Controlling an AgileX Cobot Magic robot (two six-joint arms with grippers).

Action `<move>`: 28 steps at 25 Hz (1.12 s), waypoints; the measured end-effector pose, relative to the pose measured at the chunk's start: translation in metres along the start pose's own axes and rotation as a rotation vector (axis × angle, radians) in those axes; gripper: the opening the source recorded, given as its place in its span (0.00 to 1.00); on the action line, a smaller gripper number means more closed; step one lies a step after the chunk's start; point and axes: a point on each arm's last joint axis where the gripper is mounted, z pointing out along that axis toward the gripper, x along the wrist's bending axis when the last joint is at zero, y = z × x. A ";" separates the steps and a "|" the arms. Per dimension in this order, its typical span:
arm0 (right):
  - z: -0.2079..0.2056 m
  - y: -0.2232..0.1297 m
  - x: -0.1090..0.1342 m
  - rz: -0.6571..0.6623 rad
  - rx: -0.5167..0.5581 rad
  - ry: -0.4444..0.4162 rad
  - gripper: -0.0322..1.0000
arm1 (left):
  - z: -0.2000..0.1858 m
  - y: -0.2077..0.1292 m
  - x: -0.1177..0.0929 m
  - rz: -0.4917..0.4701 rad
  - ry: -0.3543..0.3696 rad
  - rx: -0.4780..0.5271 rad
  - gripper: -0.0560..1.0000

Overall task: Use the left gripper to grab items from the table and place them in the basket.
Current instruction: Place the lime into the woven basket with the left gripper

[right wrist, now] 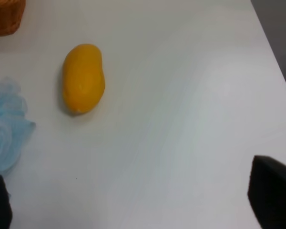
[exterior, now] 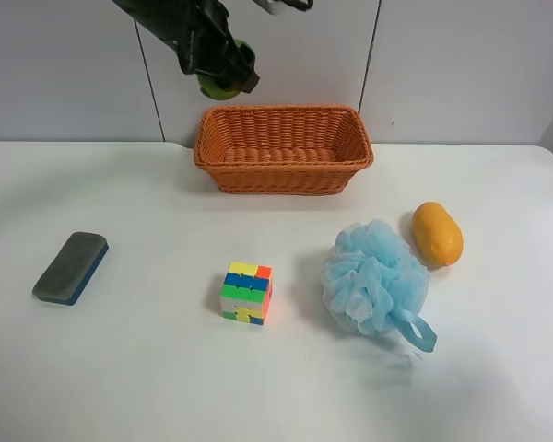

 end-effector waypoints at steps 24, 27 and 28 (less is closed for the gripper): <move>0.000 0.000 0.000 0.000 0.000 0.000 0.99 | 0.103 -0.033 -0.018 -0.027 -0.057 0.015 0.95; 0.000 0.000 0.000 0.000 0.000 0.000 0.99 | 0.102 -0.033 -0.019 -0.032 -0.062 0.020 0.98; 0.000 0.000 0.000 0.000 0.000 0.000 0.99 | 0.102 -0.033 -0.019 -0.033 -0.063 0.022 0.99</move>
